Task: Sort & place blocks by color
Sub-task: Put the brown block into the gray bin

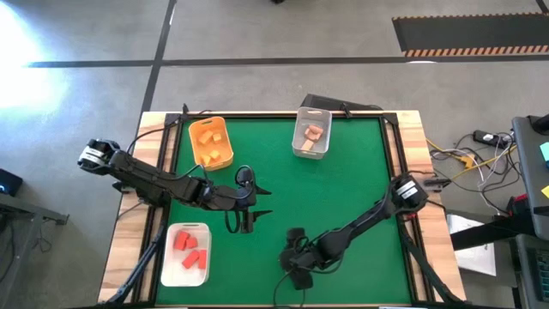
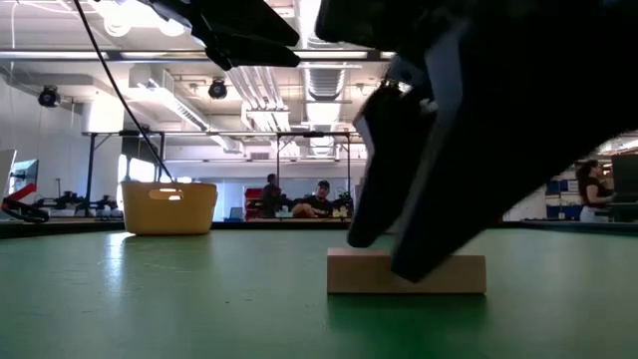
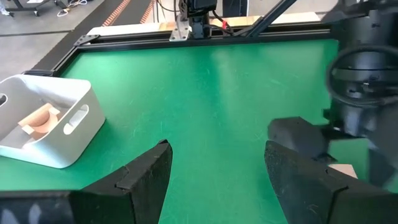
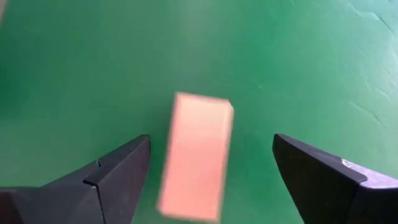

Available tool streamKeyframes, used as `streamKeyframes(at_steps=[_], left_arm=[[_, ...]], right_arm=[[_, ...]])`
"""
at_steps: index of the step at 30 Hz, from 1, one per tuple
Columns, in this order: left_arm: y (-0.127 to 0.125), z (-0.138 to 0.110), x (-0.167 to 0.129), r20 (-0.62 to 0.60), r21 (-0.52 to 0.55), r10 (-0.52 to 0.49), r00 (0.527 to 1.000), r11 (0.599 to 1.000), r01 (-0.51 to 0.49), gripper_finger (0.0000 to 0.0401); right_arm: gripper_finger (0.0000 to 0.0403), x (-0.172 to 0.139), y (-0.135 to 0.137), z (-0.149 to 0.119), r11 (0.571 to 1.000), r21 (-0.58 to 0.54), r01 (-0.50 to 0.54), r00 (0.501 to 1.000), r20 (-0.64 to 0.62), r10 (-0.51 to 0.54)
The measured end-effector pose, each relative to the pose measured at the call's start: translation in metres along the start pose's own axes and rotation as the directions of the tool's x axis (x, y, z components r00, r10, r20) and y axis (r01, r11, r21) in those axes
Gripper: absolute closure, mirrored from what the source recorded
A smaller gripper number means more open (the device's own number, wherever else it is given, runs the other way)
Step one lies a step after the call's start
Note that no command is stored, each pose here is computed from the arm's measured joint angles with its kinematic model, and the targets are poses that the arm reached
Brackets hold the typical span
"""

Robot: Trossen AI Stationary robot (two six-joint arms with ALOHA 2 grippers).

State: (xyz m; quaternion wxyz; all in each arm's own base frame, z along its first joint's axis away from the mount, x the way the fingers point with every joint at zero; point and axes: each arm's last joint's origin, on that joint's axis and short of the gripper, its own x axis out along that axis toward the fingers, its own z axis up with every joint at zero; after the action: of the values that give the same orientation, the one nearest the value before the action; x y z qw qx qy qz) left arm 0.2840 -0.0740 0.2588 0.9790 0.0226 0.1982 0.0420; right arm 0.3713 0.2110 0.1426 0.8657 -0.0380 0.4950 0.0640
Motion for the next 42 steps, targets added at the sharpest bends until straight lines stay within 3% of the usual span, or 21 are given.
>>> streamKeyframes(at_steps=[14, 24, 32, 38, 42], left_arm=[[0.000, -0.001, 0.000, -0.005, 0.004, 0.000, 1.000, 1.000, 0.000, 0.0162], [0.000, -0.001, 0.000, -0.005, 0.004, 0.000, 1.000, 1.000, 0.000, 0.0162], [0.000, -0.001, 0.000, -0.006, 0.004, 0.001, 1.000, 1.000, -0.001, 0.0162], [0.000, -0.001, 0.000, -0.005, 0.003, 0.000, 1.000, 1.000, 0.000, 0.0162], [0.000, 0.000, 0.000, -0.002, 0.002, 0.000, 1.000, 1.000, 0.000, 0.0162]], right_arm=[[0.0087, 0.011, -0.008, 0.002, 0.996, 0.079, 0.040, 0.997, -0.072, -0.035], [0.0198, 0.010, -0.017, -0.004, 0.983, 0.044, 0.180, 0.979, -0.103, -0.175], [0.0287, 0.010, -0.018, -0.003, 0.982, 0.016, 0.189, 0.977, -0.101, -0.187], [0.0290, 0.009, -0.018, -0.003, 0.982, -0.002, 0.188, 0.977, -0.100, -0.187], [0.0290, -0.007, -0.027, -0.004, 0.977, -0.039, 0.208, 0.966, -0.147, -0.212]])
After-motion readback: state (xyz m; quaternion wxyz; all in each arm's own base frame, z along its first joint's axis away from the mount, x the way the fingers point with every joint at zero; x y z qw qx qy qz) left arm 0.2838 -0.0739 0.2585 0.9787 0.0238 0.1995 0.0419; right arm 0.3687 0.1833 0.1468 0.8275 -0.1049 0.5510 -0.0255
